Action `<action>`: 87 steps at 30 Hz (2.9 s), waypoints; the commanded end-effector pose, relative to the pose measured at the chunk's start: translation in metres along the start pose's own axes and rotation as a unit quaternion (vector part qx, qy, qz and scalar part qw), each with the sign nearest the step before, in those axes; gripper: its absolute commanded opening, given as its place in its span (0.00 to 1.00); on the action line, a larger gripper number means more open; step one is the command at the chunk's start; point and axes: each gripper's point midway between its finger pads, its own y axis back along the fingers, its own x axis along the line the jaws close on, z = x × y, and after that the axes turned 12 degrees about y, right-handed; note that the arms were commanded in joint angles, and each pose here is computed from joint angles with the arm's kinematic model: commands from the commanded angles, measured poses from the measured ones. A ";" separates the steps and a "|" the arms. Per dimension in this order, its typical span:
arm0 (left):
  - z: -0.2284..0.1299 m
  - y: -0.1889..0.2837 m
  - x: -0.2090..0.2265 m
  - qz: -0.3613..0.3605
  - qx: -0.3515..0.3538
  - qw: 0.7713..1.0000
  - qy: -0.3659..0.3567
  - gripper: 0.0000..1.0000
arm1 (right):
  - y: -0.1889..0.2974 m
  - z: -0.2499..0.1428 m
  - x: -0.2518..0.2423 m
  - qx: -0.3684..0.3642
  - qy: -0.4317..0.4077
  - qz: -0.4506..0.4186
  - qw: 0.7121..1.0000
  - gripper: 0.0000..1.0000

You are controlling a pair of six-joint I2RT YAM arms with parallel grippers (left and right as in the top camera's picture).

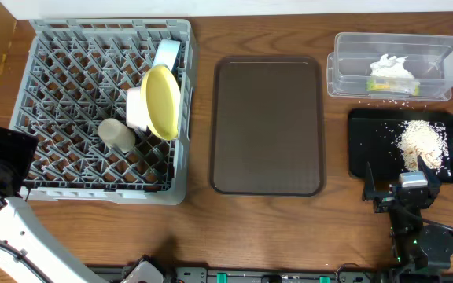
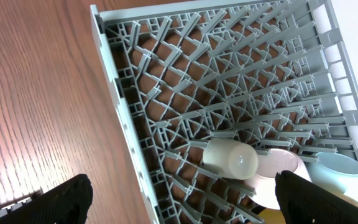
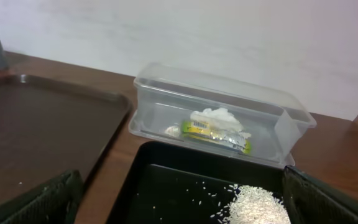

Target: Sort waste into correct bins and load items into the dishwasher

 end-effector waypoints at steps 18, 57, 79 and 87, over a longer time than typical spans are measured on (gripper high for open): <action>-0.037 0.031 0.031 0.026 0.011 1.000 -0.009 0.95 | 0.000 0.000 -0.001 -0.001 -0.001 0.000 1.000 0.99; -0.267 -0.082 -0.002 -0.380 0.002 0.862 -0.336 0.95 | 0.000 0.000 -0.001 -0.001 -0.001 0.000 1.000 0.99; -0.297 -0.038 -0.003 -0.515 -0.079 0.751 -0.406 0.95 | 0.000 0.000 -0.001 -0.001 -0.001 0.000 1.000 0.99; -0.294 -0.039 -0.003 -0.509 -0.086 0.756 -0.404 0.95 | 0.000 0.000 -0.001 -0.001 -0.001 0.000 1.000 0.99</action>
